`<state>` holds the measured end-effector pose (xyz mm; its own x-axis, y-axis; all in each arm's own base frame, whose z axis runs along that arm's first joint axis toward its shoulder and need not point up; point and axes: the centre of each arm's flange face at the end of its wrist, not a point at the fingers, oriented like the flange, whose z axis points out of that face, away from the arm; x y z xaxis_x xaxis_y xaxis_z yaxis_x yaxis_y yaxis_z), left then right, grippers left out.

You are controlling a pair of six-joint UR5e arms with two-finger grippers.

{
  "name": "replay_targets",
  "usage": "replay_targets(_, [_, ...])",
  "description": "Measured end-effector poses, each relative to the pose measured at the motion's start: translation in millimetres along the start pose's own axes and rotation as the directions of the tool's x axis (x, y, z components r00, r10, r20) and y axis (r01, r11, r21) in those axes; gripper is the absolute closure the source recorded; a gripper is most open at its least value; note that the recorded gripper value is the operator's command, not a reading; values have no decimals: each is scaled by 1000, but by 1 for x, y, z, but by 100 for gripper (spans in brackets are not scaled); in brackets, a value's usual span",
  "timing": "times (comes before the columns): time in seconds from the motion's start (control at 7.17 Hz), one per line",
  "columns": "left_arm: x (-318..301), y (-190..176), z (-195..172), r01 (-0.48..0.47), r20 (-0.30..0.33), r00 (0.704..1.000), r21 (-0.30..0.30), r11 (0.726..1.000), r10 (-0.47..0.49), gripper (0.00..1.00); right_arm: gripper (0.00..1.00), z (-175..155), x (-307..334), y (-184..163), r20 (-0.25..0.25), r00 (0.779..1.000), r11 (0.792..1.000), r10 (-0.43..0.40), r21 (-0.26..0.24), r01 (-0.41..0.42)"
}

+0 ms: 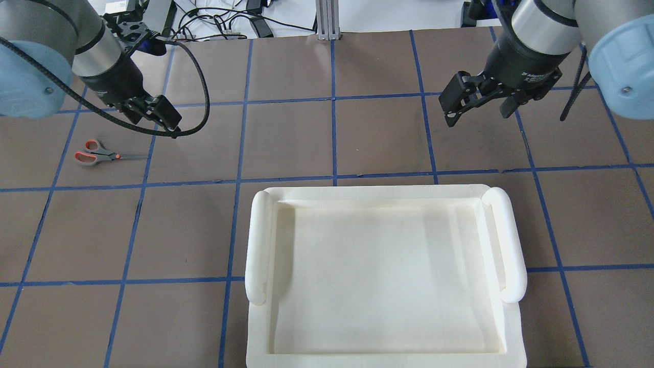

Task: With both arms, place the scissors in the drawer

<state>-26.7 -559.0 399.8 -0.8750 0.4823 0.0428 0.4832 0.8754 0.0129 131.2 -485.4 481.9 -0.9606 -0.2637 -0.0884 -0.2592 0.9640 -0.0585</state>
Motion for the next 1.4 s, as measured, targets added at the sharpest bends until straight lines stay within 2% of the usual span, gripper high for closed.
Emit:
replay_targets(0.14, [-33, 10, 14, -141, -19, 990, -17, 990, 140, 0, 0, 17, -5, -13, 19, 991, 990, -136, -26, 136])
replay_targets(0.28, [-58, 18, 29, -271, -40, 962, -32, 962, 270, 0, 0, 32, -16, -28, 27, 972, 971, -235, -34, 236])
replay_targets(0.42, [-82, 26, 46, -379, -65, 924, -45, 924, 376, 2, 0, 46, -35, -47, 32, 945, 944, -326, -36, 327])
replay_targets(0.56, [-104, 33, 63, -476, -72, 879, -51, 878, 472, 2, 0, 62, -62, -60, 66, 909, 907, -412, -68, 416])
replay_targets(0.7, [-127, 41, 82, -561, -52, 828, -56, 826, 559, 2, 0, 73, -85, -61, 112, 860, 854, -499, -107, 509])
replay_targets(0.84, [-145, 47, 101, -615, -20, 788, -63, 786, 615, 2, 0, 79, -101, -58, 146, 799, 791, -583, -124, 599])
replay_targets(0.98, [-158, 50, 115, -663, 15, 746, -80, 744, 666, 3, 0, 86, -111, -56, 175, 721, 712, -670, -124, 691])
replay_targets(1.12, [-169, 52, 124, -715, 37, 692, -104, 691, 721, 2, 1, 98, -117, -57, 208, 637, 628, -742, -115, 770])
replay_targets(1.26, [-181, 56, 132, -761, 50, 636, -122, 637, 770, 3, 3, 115, -121, -62, 245, 579, 572, -778, -104, 814])
replay_targets(1.4, [-193, 57, 141, -794, 67, 590, -136, 593, 805, 3, 4, 129, -124, -69, 277, 533, 532, -799, -86, 842])
